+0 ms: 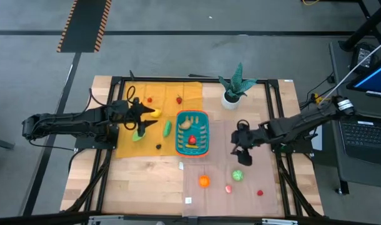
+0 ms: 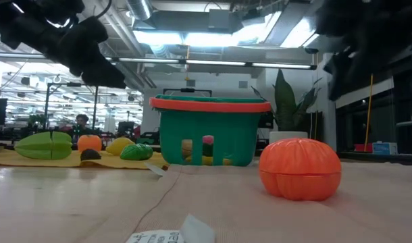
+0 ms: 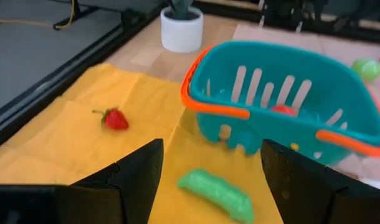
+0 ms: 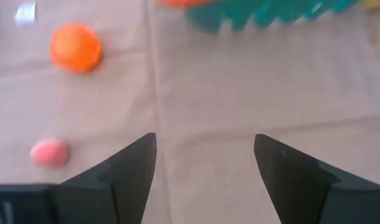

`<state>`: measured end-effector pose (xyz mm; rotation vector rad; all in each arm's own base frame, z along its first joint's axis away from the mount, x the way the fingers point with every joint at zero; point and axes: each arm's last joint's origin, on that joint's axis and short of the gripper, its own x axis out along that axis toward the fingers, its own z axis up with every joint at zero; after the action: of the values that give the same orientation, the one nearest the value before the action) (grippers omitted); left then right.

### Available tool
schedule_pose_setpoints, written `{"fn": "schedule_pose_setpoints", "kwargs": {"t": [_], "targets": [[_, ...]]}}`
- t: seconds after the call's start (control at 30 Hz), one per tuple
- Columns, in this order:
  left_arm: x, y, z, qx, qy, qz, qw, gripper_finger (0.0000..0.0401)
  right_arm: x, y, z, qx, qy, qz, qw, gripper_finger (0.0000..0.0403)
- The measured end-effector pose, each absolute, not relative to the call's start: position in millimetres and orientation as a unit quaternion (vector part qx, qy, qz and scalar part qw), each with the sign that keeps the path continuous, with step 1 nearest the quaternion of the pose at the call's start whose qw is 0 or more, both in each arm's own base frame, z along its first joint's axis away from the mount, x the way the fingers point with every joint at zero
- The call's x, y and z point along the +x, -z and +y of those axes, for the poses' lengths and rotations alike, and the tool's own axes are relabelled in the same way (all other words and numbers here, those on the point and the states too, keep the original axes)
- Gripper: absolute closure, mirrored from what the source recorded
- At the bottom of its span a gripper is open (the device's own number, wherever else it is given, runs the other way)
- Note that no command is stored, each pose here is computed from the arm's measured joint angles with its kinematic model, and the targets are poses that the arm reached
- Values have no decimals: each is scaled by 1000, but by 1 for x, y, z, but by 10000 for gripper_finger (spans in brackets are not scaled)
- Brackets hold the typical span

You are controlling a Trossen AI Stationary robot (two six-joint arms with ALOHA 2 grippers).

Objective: Pick and placing Produce into tupperware
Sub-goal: Put the cabbage into the basket

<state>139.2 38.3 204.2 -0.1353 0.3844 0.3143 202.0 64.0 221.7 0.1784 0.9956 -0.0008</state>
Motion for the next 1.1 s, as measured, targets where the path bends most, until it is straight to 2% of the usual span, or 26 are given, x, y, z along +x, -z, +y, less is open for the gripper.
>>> {"fn": "schedule_pose_setpoints", "kwargs": {"t": [0.27, 0.5, 0.67, 0.87, 1.1], "targets": [[142, -212, 39, -68, -156, 148, 974, 140, 178, -219, 106, 111, -37, 513, 850, 132], [143, -215, 39, -80, -157, 132, 975, 140, 167, -207, 140, 129, -33, 548, 826, 132], [143, -215, 40, -93, -163, 129, 974, 140, 178, -207, 166, 84, -18, 555, 828, 132], [143, -214, 40, -101, -171, 129, 972, 140, 196, -204, 193, 28, 32, 600, 799, 132], [142, -212, 39, -103, -161, 144, 971, 140, 213, -196, 211, -5, 37, 595, 803, 132]]}}
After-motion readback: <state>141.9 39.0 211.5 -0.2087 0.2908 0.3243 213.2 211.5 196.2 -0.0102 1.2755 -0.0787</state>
